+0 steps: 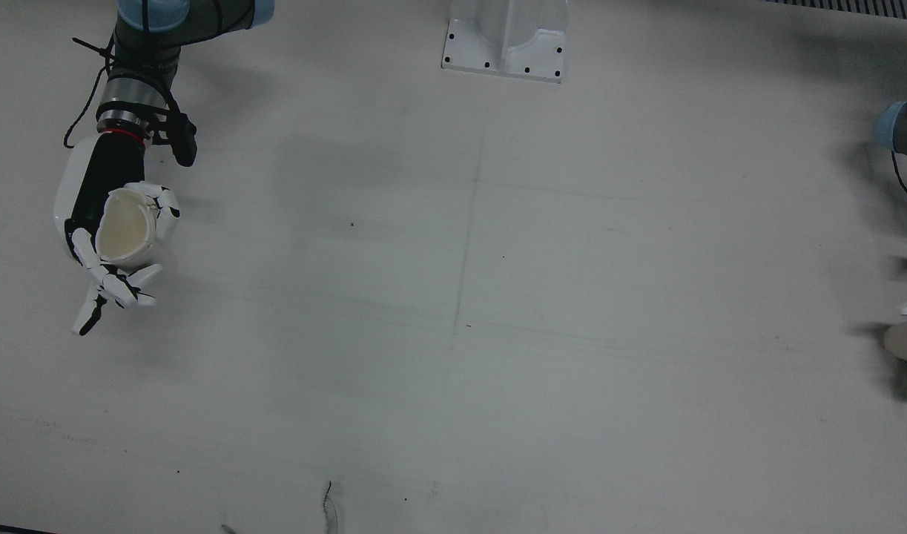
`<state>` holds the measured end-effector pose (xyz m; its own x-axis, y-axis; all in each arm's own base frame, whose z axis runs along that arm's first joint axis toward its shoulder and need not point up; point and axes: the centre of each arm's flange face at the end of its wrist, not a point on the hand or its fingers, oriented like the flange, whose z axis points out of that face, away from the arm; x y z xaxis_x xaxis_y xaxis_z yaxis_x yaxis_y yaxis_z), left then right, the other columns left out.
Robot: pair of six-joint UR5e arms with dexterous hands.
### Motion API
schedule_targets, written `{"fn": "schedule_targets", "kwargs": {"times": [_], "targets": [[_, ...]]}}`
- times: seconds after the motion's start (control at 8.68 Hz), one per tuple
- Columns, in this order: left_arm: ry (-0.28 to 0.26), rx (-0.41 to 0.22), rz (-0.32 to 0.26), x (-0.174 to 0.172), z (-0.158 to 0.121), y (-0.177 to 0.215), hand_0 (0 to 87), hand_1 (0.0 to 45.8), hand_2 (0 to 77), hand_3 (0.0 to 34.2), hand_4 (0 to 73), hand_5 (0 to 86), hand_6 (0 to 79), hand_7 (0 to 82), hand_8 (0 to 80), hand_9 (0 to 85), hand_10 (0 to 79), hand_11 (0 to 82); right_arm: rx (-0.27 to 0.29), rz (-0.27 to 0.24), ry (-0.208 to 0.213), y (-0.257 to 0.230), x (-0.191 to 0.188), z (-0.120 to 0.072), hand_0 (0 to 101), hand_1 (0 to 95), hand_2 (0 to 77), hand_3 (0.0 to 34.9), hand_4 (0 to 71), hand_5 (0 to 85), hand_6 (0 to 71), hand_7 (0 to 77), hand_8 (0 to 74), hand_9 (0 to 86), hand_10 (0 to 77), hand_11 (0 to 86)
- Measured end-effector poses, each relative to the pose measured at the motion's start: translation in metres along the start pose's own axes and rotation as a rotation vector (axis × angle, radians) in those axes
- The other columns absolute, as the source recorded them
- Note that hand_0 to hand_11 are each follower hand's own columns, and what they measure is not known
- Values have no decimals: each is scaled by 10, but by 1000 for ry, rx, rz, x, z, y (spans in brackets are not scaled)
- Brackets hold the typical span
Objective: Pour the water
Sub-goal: 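Turn the white cup upright and move the hands apart, then hold the white cup upright in the right hand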
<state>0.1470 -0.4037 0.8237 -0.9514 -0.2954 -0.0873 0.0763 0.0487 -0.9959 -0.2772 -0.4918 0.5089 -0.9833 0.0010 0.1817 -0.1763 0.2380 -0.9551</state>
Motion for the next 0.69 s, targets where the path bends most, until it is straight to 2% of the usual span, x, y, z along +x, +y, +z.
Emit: {"fn": "schedule_targets", "kwargs": {"times": [0.12, 0.23, 0.35, 0.46, 0.58, 0.69], "targets": [[-1, -3, -2, 0, 0, 0, 566, 158, 71, 0, 513, 360, 93, 65, 5, 5, 22, 82, 0, 0, 1, 0, 1, 0, 494, 251, 562, 0, 262, 131, 425, 507, 251, 349, 11, 33], [-1, -5, -4, 0, 0, 0, 580, 109, 22, 0, 355, 191, 33, 11, 0, 5, 27, 55, 0, 0, 3, 0, 2, 0, 495, 245, 562, 0, 273, 125, 425, 507, 267, 349, 5, 22], [-1, -7, -5, -1, 1, 1, 595, 136, 22, 0, 224, 54, 22, 5, 0, 5, 11, 27, -1, 0, 4, 0, 2, 0, 495, 245, 562, 0, 273, 125, 425, 507, 267, 349, 5, 22], [0, -9, -6, -1, 1, 2, 595, 136, 22, 0, 224, 54, 22, 5, 0, 5, 11, 27, -1, -1, 4, 0, 2, 0, 497, 245, 562, 0, 273, 125, 425, 507, 267, 349, 5, 22], [2, -8, -6, 0, 1, 2, 637, 164, 22, 0, 11, 0, 22, 5, 0, 5, 11, 33, -1, 0, 5, 1, 2, -1, 498, 245, 562, 0, 273, 125, 425, 507, 267, 349, 0, 22], [4, -4, -4, 4, -5, 0, 637, 164, 22, 0, 11, 0, 22, 5, 0, 5, 11, 44, -1, 0, 4, 1, 2, 0, 499, 245, 567, 0, 273, 125, 425, 507, 267, 349, 5, 22]]}}
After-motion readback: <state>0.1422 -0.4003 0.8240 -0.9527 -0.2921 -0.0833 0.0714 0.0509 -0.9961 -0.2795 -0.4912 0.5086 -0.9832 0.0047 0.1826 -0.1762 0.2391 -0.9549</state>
